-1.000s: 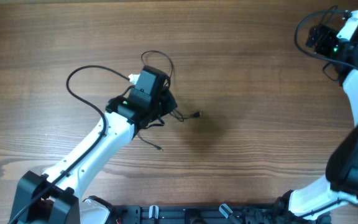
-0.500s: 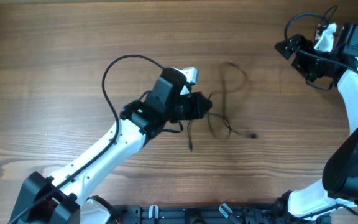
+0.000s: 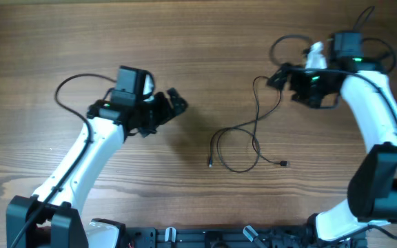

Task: Untangle cables
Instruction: 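Lower the right gripper onto the cable bundle at center and grasp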

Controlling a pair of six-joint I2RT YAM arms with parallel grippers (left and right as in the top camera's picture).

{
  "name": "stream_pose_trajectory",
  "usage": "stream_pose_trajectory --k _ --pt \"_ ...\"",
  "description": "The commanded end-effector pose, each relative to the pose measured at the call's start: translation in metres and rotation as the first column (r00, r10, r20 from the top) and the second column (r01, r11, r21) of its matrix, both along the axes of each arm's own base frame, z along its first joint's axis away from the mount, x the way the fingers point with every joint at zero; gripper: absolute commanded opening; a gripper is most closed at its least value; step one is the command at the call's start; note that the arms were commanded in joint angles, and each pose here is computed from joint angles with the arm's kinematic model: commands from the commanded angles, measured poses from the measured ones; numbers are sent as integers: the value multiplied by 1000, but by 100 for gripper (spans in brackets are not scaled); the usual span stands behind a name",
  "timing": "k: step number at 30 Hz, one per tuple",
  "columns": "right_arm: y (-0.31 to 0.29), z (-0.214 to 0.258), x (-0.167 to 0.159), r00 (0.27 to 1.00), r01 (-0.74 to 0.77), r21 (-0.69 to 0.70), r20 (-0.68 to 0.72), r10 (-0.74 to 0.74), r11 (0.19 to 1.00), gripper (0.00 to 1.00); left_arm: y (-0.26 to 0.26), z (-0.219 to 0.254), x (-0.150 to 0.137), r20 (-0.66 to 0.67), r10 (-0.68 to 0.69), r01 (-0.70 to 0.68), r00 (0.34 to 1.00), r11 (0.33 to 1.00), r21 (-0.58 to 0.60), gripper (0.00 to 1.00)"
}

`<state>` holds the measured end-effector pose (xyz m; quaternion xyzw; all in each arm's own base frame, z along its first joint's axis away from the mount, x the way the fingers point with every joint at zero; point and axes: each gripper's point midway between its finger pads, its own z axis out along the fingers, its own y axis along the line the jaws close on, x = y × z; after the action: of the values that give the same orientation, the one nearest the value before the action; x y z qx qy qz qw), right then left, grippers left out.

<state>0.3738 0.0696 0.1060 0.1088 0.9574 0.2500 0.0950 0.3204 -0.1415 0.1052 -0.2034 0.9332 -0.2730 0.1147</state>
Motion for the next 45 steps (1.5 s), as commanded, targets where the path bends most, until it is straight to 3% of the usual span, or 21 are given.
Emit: stream_pose_trajectory --k 1,4,6,11,15,17,21,24,25,27,31,39,45 --pt "17 -26 -17 998 -53 -231 -53 42 972 100 19 3 0 -31 85 -85 996 996 2 100" --pt "29 -42 -28 995 -94 -344 -66 76 934 100 23 0 -4 -53 88 -87 995 996 14 100" --pt "33 -54 -40 995 -55 -397 -101 15 916 100 25 -2 -9 -72 90 -88 993 996 28 100" --pt "42 -80 -67 966 101 -377 -183 -181 920 100 30 -7 -16 -105 99 -93 990 994 55 100" --pt "57 -95 -64 992 1 -335 -122 -45 942 100 30 -7 -16 -105 99 -93 990 994 54 100" --pt "60 -105 -70 988 -144 -353 -99 117 924 100 30 -7 -17 -106 99 -93 989 994 54 100" --pt "57 -120 -83 956 -292 -379 -100 275 878 98 30 -8 -18 -113 99 -93 989 994 57 100" --pt "54 -132 -89 934 -351 -390 -84 347 852 80 30 -7 -18 -112 99 -93 989 994 57 100" --pt "52 -138 -92 930 -359 -395 -81 358 845 63 30 -7 -18 -112 99 -93 989 994 57 100" --pt "50 -143 -97 931 -359 -398 -84 356 844 40 30 -7 -18 -112 99 -93 989 994 57 100" --pt "46 -151 -102 933 -352 -407 -80 351 843 5 30 -7 -18 -112 99 -93 989 994 57 100" --pt "50 -148 -90 936 -332 -412 -30 351 849 4 30 -7 -18 -112 99 -93 989 994 56 100" --pt "72 -118 -84 926 -362 -316 -18 377 877 5 30 -7 -18 -112 99 -93 989 994 56 100"
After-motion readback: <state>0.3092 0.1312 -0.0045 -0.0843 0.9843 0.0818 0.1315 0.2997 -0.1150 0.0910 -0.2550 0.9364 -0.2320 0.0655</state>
